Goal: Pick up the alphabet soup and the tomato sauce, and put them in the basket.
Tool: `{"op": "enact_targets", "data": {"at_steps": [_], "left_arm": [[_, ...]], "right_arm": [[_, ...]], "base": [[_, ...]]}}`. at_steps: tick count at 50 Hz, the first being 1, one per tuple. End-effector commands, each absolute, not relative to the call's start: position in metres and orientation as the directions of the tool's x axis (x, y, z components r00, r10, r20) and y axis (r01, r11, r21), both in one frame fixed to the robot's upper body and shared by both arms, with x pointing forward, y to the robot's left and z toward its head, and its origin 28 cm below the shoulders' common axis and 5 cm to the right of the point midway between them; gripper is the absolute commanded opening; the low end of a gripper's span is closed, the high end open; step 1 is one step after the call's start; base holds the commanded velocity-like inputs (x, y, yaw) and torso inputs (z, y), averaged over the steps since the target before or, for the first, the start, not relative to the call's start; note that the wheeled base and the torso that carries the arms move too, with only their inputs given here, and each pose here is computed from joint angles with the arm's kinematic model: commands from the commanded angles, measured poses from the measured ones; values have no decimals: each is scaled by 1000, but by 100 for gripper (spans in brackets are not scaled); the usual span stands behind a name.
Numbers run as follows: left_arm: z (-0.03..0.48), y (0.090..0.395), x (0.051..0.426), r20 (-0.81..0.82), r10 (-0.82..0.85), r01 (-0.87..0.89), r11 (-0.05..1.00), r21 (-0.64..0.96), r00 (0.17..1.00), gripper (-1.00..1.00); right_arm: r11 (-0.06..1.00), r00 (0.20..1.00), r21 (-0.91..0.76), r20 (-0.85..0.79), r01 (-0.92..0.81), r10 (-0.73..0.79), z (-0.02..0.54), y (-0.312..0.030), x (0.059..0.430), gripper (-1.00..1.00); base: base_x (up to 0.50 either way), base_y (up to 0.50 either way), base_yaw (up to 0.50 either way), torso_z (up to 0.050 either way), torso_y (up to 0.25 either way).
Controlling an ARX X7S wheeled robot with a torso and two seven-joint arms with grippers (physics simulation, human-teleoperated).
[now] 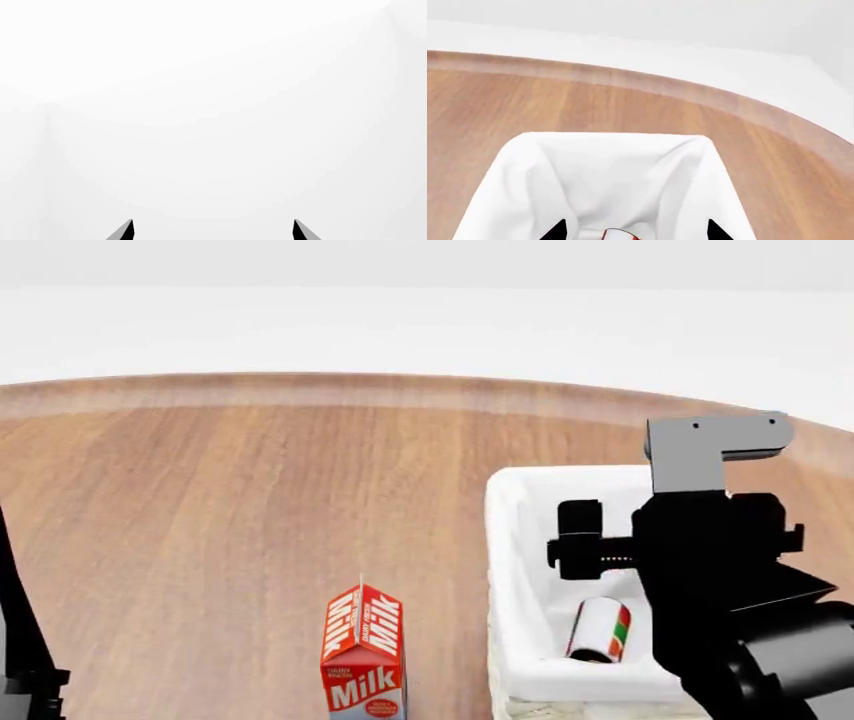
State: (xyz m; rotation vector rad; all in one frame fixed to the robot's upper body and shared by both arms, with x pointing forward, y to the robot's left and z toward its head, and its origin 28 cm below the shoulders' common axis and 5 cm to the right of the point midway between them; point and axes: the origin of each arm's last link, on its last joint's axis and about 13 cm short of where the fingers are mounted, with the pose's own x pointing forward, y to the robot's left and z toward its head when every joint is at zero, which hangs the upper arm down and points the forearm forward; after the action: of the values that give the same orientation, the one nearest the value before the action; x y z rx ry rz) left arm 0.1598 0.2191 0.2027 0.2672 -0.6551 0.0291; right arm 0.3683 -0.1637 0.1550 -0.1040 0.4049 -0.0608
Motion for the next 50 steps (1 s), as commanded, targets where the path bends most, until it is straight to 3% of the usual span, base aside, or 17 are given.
{"op": "enact_targets", "data": {"at_steps": [1, 18, 28, 47, 50], "left_arm": [[203, 219, 160, 605, -58, -111, 965, 238, 794, 100], [202, 219, 159, 606, -58, -112, 965, 238, 794, 100], [203, 219, 159, 607, -59, -112, 964, 240, 792, 100], [203, 219, 160, 606, -60, -110, 965, 239, 793, 100], [203, 220, 160, 606, -58, -112, 965, 239, 793, 100]], "right_arm": [[996, 963, -75, -259, 55, -73, 167, -162, 369, 100], [996, 994, -18, -65, 87, -88, 179, -162, 368, 100], [993, 985, 57, 136, 102, -109, 194, -163, 363, 100], [986, 860, 84, 482, 144, -166, 233, -151, 342, 100], [983, 823, 15, 544, 185, -163, 236, -149, 338, 100]], "base": [[0, 0, 0, 0, 0], [0, 0, 0, 0, 0], [0, 0, 0, 0, 0], [0, 0, 0, 0, 0], [0, 0, 0, 0, 0]]}}
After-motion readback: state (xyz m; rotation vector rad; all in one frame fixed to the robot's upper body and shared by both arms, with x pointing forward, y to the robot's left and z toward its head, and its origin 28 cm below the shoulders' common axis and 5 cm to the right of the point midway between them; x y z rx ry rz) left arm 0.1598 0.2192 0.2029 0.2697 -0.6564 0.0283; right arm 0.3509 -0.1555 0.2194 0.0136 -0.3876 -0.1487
